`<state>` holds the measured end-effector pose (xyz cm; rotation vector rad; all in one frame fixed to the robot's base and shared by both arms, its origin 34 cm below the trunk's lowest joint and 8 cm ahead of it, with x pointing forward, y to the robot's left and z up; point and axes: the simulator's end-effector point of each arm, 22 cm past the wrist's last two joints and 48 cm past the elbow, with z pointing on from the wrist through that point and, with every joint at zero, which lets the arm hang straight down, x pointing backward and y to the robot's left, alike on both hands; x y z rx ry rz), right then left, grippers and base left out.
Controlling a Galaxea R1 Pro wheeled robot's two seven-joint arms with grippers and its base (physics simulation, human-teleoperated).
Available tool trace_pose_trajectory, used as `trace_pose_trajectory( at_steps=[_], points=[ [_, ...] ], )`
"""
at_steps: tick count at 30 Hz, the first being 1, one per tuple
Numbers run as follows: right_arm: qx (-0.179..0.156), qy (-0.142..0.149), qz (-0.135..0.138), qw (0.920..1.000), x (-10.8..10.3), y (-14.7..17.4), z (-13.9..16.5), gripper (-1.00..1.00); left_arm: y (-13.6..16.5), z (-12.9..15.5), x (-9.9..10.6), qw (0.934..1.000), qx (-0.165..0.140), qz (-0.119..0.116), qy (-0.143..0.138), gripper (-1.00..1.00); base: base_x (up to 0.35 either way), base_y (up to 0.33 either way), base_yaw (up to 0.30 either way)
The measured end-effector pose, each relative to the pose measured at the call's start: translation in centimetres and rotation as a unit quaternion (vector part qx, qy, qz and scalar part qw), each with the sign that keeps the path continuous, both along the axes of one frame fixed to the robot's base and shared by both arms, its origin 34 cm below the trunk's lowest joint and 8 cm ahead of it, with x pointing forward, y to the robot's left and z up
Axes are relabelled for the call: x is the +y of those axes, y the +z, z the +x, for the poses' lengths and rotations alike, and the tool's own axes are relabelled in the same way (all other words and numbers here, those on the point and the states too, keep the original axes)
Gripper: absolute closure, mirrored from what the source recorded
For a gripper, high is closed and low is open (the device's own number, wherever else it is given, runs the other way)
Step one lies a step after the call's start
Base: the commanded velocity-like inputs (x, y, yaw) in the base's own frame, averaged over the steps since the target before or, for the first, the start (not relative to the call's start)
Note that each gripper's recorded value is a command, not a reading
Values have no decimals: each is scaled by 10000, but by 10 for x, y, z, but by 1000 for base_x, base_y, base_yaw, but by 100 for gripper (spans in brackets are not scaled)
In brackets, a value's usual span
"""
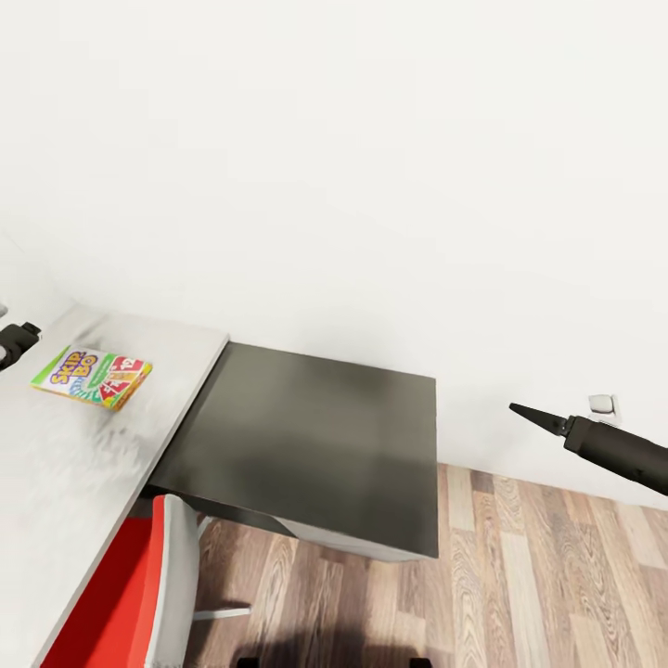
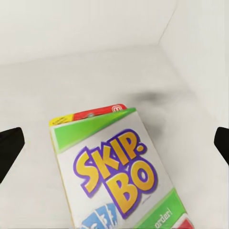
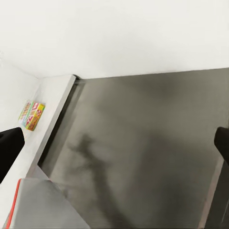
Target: Put all the toys in the child's room - the three board games (two on the bed and one on the table), the two jigsaw puzzles on the table, and the tennis ball on the table - inside the toy box on the table in the child's room.
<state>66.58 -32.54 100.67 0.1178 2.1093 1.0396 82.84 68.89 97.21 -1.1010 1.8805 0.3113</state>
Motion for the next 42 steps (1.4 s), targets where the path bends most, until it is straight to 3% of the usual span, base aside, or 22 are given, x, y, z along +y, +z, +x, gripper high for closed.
trace_pose_trajectory(
  at_steps=[11, 24, 42],
  points=[
    [1, 1, 3, 10000, 0, 0, 0, -100, -7, 9, -17, 9998, -8, -111, -155, -100, 0, 0, 204],
    [4, -4, 8, 10000, 1, -1, 1, -100, -14, 28, -49, 9966, -72, -470, -668, -100, 0, 0, 61],
    [36, 66, 136, 9999, 16, -5, 0, -100, 6, 70, -87, 9930, -377, -641, -920, -100, 0, 0, 257]
  ],
)
